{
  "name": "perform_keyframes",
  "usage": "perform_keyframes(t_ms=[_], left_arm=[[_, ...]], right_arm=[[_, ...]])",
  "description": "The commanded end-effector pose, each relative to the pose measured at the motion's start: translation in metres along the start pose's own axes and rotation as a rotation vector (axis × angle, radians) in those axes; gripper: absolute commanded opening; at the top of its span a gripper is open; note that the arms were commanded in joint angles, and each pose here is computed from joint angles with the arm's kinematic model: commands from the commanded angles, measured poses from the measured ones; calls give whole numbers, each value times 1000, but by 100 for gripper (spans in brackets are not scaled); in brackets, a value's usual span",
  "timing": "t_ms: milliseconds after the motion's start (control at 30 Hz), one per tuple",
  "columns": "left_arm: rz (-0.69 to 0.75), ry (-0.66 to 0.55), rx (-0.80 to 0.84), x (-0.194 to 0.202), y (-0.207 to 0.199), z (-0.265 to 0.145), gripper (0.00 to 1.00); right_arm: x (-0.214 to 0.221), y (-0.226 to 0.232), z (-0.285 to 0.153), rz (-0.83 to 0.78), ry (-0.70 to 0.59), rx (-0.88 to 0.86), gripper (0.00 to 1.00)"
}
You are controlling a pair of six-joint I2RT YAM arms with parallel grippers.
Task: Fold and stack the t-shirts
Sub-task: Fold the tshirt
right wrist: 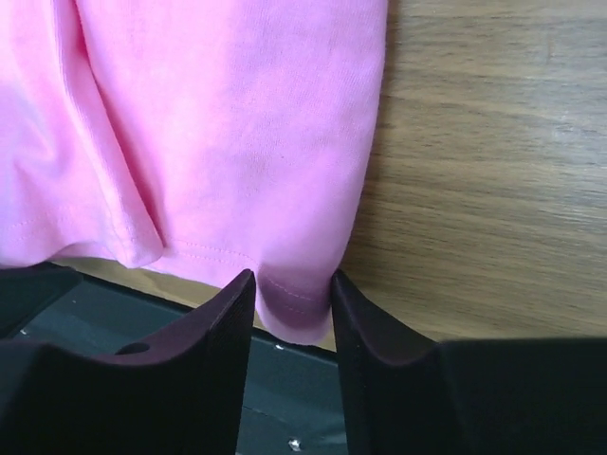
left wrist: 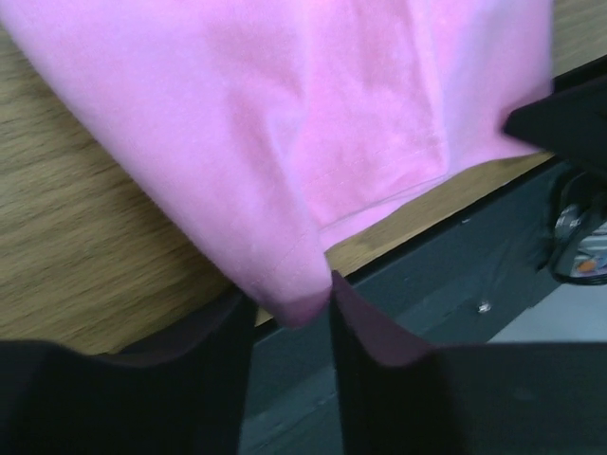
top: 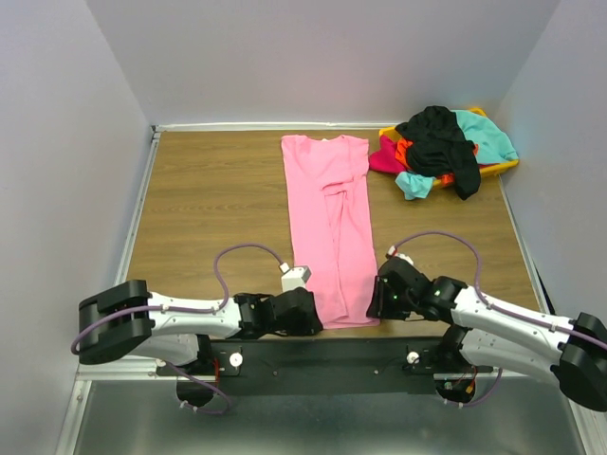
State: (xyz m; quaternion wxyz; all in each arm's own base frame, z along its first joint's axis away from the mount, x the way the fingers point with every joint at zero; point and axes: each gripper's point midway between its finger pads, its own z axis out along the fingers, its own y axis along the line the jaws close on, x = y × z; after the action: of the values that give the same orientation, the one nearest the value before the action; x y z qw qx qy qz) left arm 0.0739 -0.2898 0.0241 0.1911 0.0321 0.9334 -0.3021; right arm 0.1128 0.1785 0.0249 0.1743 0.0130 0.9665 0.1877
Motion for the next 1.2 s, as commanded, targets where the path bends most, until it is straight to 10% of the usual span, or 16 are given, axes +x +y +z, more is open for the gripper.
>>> perform_keyframes(t_ms=[0, 300, 1167], left_arm=[[51, 112, -228, 33, 65, -3, 40], [87, 81, -261, 26, 66, 0, 0], [-23, -308, -122, -58, 10, -13, 0]], right_arm=[[-5, -11, 0, 0, -43, 45, 43], [-6, -13, -1, 8, -65, 45, 9], [-88, 19, -21, 50, -358, 66, 1]])
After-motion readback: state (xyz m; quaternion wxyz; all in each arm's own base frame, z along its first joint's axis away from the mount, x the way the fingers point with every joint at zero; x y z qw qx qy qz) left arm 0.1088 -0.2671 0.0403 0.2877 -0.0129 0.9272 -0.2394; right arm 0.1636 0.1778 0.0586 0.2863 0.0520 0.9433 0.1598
